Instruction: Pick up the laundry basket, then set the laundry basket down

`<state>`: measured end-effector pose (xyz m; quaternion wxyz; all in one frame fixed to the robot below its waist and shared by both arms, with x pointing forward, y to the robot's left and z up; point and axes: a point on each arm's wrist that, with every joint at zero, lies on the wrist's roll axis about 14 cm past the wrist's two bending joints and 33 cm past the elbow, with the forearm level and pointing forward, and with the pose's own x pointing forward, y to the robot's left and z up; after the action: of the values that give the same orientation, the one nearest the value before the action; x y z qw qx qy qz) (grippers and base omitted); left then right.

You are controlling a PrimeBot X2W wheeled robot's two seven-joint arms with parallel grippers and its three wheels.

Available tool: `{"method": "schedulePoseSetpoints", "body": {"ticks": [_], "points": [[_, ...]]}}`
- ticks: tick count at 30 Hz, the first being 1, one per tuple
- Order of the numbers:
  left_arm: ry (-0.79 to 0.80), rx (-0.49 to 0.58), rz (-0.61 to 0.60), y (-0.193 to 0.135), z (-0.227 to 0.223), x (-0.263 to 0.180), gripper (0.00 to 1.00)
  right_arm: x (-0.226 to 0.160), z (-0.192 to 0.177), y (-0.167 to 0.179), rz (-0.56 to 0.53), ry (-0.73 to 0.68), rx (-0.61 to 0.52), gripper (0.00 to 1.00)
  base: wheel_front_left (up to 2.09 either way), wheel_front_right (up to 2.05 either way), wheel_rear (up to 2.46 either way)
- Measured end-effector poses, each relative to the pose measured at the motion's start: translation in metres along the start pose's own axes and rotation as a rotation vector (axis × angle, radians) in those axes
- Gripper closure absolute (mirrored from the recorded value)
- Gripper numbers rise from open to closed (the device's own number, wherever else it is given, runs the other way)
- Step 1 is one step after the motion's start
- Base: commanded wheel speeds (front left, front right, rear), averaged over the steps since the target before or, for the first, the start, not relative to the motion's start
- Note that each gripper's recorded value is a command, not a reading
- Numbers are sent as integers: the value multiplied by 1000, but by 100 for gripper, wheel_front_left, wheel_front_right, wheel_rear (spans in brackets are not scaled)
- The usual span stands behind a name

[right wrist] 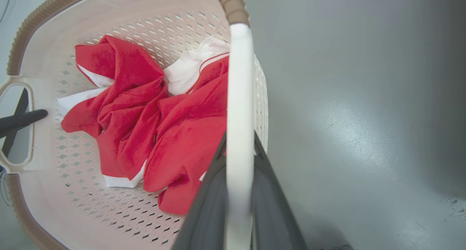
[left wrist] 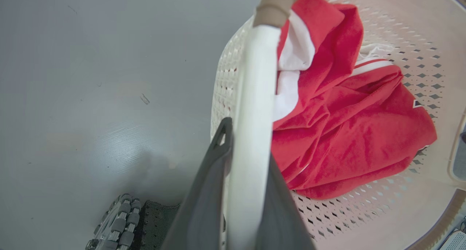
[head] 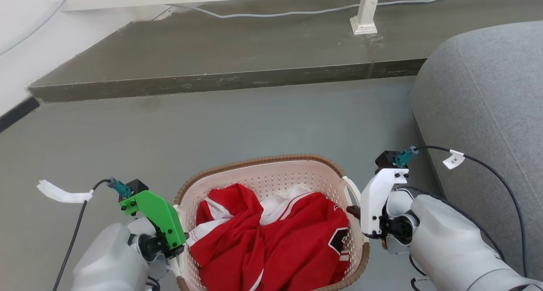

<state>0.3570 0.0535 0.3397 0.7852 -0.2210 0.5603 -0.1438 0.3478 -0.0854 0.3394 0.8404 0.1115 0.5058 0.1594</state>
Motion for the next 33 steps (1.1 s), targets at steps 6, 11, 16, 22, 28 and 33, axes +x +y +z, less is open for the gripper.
{"method": "schedulePoseSetpoints", "body": {"ticks": [6, 11, 16, 22, 28, 33], "points": [[7, 3, 0, 0, -1, 0, 100, -1, -1, 0, 0, 5, -5, 100, 0, 0, 0], [6, -2, -1, 0, -1, 0, 100, -1, -1, 0, 2, 5, -2, 100, 0, 0, 0], [7, -2, -1, 0, -1, 0, 100, 0, -1, 0, 3, 7, -4, 100, 0, 0, 0], [10, -1, 0, 1, -2, 0, 100, 0, -2, 1, 5, 9, -6, 100, 0, 0, 0], [10, 3, 4, 2, -1, 0, 100, 0, -2, 2, 11, 9, -3, 100, 0, 0, 0], [3, 11, 9, 4, 1, 2, 100, 2, 1, 4, 21, -4, -3, 100, 0, 0, 0]]}}
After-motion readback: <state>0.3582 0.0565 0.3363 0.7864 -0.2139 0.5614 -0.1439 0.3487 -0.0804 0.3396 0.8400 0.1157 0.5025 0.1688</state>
